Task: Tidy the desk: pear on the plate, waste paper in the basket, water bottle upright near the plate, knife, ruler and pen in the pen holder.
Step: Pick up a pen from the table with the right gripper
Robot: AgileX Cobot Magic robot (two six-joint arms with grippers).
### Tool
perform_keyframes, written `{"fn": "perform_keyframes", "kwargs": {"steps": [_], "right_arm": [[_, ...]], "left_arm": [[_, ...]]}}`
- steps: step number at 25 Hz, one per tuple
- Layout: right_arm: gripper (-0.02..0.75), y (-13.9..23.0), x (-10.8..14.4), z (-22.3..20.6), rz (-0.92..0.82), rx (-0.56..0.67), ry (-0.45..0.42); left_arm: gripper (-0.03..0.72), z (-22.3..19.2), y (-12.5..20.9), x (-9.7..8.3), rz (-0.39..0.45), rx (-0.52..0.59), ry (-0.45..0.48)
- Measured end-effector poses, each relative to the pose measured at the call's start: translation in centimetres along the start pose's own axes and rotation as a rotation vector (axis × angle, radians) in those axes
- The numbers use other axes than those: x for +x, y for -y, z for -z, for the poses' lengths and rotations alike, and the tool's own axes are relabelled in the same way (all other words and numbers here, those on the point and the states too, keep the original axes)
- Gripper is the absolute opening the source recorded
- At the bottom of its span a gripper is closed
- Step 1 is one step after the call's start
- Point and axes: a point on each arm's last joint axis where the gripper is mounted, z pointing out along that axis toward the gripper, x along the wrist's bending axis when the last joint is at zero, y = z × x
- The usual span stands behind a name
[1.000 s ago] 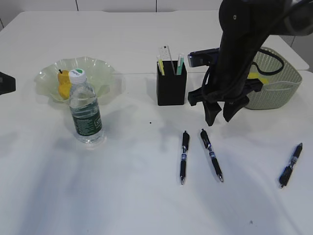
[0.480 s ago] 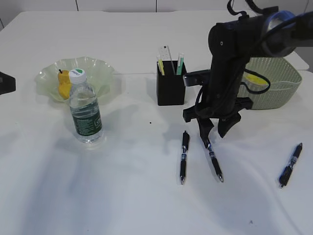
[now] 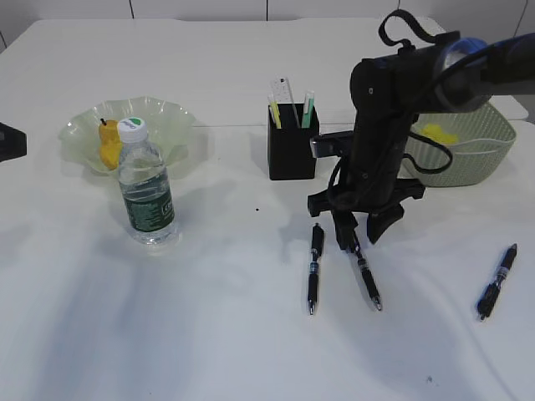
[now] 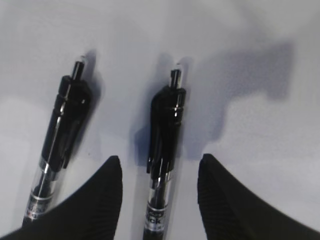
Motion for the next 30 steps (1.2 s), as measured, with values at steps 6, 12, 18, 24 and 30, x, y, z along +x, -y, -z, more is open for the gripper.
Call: {"fn": "perform_keyframes", "kwargs": {"steps": [6, 12, 18, 24, 30], "right_arm": [[0.369, -0.1, 0.0, -0.8, -0.004, 0.013, 0.002], [0.368, -0.1, 0.0, -1.4, -0.008, 0.017, 0.003], [0.267, -0.2, 0.1, -1.6, -0.012, 0.020, -0.002], [0.185, -0.2, 0.1, -1.6, -0.015, 0.021, -0.006], [0.103, -0.2, 0.1, -1.6, -0.016, 0.021, -0.006]], "left_arm": [[0.447, 0.0, 0.0, 0.0, 0.000, 0.000, 0.000], [0.447, 0.0, 0.0, 0.0, 0.000, 0.000, 0.000], [0.447, 0.0, 0.0, 0.0, 0.000, 0.000, 0.000], [0.447, 0.0, 0.0, 0.0, 0.000, 0.000, 0.000], [0.447, 0.0, 0.0, 0.0, 0.000, 0.000, 0.000]]}}
